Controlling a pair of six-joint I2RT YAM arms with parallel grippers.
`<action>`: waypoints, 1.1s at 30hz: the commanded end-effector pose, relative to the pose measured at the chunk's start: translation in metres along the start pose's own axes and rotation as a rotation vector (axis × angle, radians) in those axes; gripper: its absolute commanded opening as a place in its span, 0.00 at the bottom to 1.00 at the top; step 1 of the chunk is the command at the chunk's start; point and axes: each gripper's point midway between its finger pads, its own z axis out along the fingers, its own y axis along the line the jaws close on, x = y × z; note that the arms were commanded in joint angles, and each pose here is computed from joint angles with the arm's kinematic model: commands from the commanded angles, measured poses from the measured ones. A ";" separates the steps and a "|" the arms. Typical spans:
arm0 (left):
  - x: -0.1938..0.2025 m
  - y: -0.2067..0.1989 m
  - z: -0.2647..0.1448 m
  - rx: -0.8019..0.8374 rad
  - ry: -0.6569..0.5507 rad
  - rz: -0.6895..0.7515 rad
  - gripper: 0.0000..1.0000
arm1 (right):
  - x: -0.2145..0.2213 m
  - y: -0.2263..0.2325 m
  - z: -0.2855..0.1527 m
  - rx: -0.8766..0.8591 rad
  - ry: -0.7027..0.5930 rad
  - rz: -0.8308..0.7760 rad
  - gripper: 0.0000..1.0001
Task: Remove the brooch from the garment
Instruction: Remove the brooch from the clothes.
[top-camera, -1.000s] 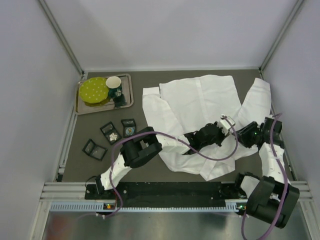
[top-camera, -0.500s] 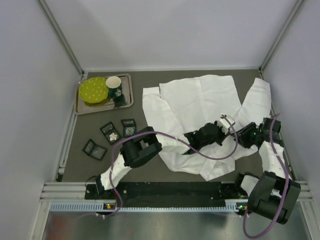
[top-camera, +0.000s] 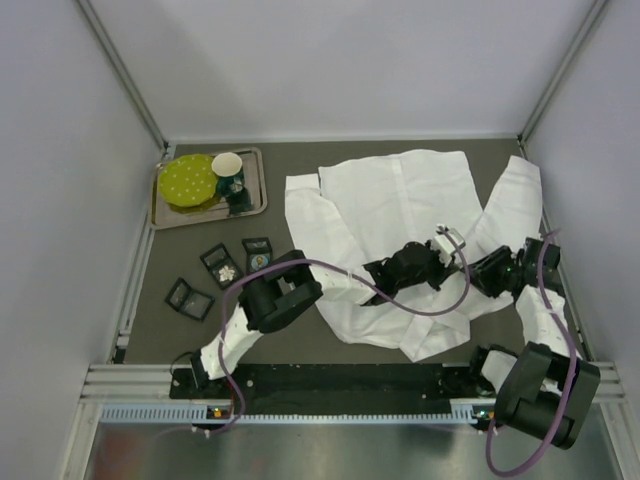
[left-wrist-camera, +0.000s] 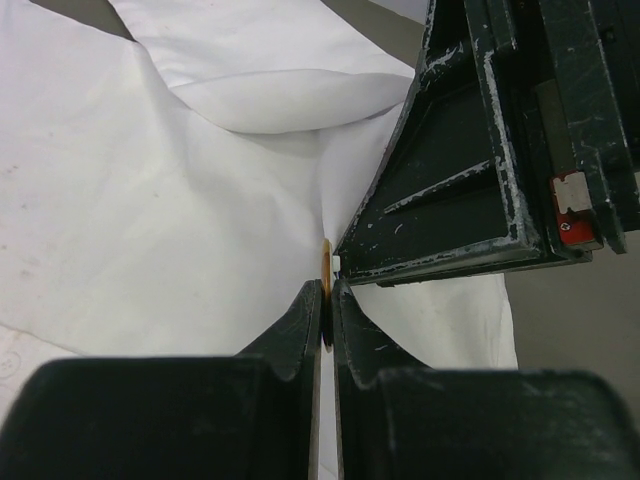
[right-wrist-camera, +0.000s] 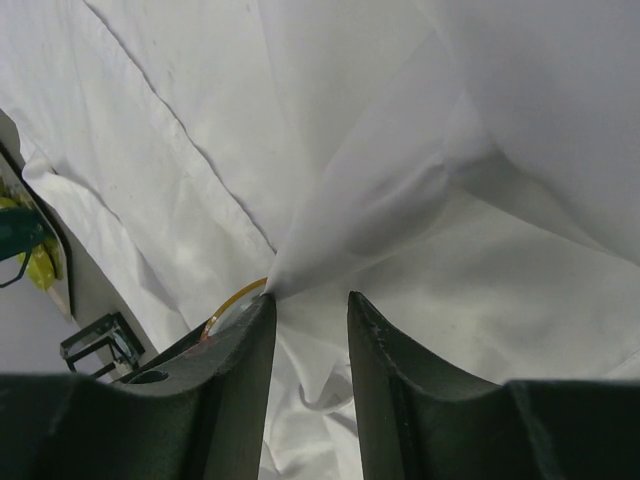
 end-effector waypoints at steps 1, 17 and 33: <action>-0.037 -0.042 -0.010 0.184 -0.075 -0.012 0.00 | -0.023 0.028 -0.005 -0.107 -0.078 -0.035 0.36; -0.023 -0.068 -0.008 0.344 -0.008 -0.038 0.00 | -0.025 0.064 -0.010 -0.240 -0.132 -0.192 0.36; 0.012 -0.079 -0.026 0.452 0.071 -0.058 0.00 | -0.029 0.097 -0.022 -0.362 -0.151 -0.244 0.36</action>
